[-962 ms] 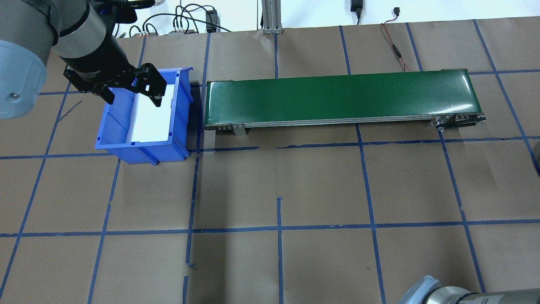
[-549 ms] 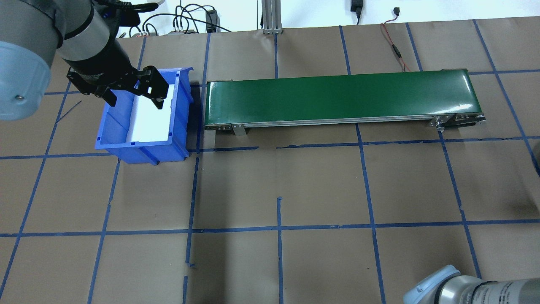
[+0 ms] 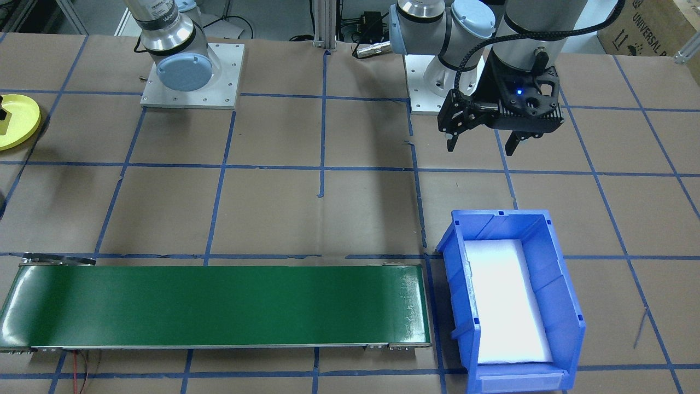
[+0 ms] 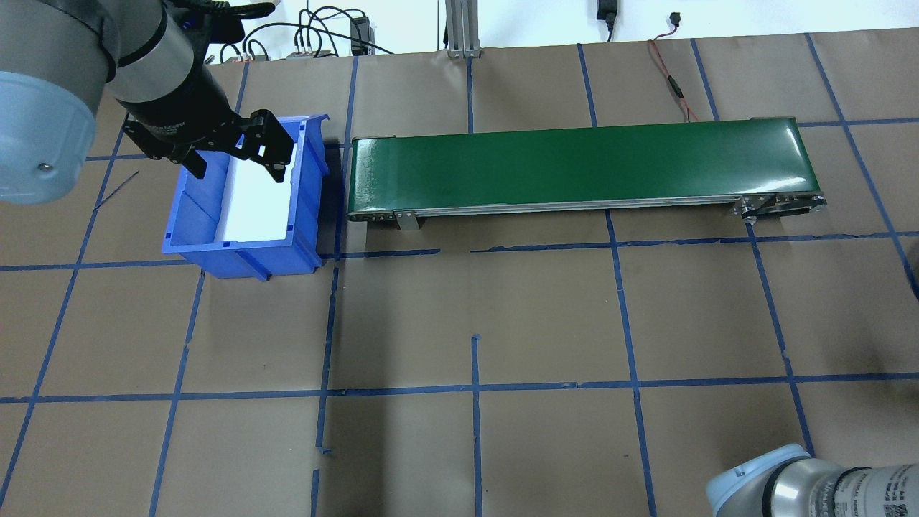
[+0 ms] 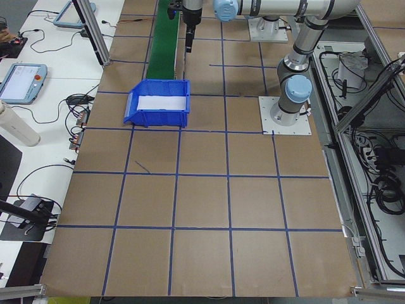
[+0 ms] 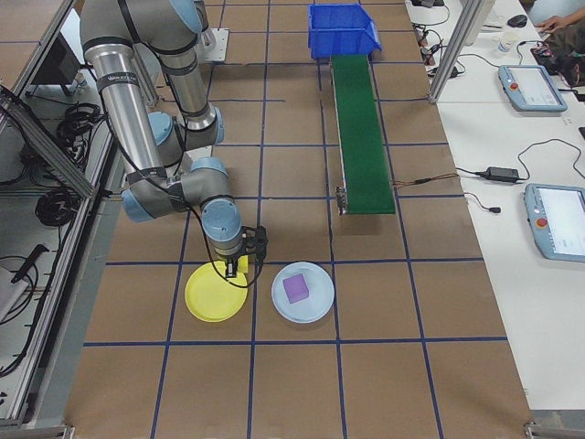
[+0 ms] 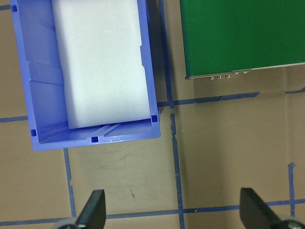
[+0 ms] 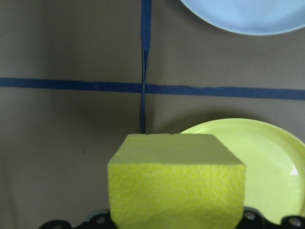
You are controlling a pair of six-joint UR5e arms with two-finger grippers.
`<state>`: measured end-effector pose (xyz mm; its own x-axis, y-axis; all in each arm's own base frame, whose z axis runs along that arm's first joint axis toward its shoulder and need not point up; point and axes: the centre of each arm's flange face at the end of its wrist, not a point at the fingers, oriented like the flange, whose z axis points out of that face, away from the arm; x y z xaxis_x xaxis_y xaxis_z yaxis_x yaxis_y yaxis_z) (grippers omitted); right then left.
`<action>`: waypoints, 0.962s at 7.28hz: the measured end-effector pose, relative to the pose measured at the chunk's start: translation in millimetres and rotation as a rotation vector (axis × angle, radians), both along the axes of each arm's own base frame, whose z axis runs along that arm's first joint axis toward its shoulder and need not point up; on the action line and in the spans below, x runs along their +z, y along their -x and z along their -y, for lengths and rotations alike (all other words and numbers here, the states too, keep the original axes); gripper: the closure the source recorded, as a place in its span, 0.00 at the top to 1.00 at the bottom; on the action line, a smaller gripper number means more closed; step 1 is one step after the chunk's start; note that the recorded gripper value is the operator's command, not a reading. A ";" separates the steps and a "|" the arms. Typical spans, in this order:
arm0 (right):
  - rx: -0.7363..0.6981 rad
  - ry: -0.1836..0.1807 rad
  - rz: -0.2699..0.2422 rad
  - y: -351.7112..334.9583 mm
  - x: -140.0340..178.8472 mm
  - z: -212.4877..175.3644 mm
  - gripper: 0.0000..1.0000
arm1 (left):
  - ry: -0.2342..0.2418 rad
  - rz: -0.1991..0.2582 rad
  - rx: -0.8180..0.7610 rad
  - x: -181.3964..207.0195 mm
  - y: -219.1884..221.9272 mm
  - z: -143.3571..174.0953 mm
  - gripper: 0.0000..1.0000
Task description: Move block left to right into plate
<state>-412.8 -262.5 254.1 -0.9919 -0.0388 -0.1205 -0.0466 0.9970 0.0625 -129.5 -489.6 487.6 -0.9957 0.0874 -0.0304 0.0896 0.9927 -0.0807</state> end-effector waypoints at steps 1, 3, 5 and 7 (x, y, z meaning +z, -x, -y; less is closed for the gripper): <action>-0.021 0.001 0.019 7.8 -9.7 -14.7 0.65 | 0.000 -0.001 0.000 -0.2 0.4 0.1 1.00; -0.037 0.011 0.039 23.7 -35.0 -28.9 1.00 | 0.000 -0.001 0.000 -0.4 0.3 0.2 1.00; -0.041 0.008 0.039 29.5 -43.0 -30.8 1.00 | 0.000 -0.001 0.000 -0.5 0.4 0.2 1.00; -0.066 0.006 0.020 30.4 -33.9 -26.6 1.00 | 0.000 -0.001 0.000 -0.5 0.7 0.1 1.00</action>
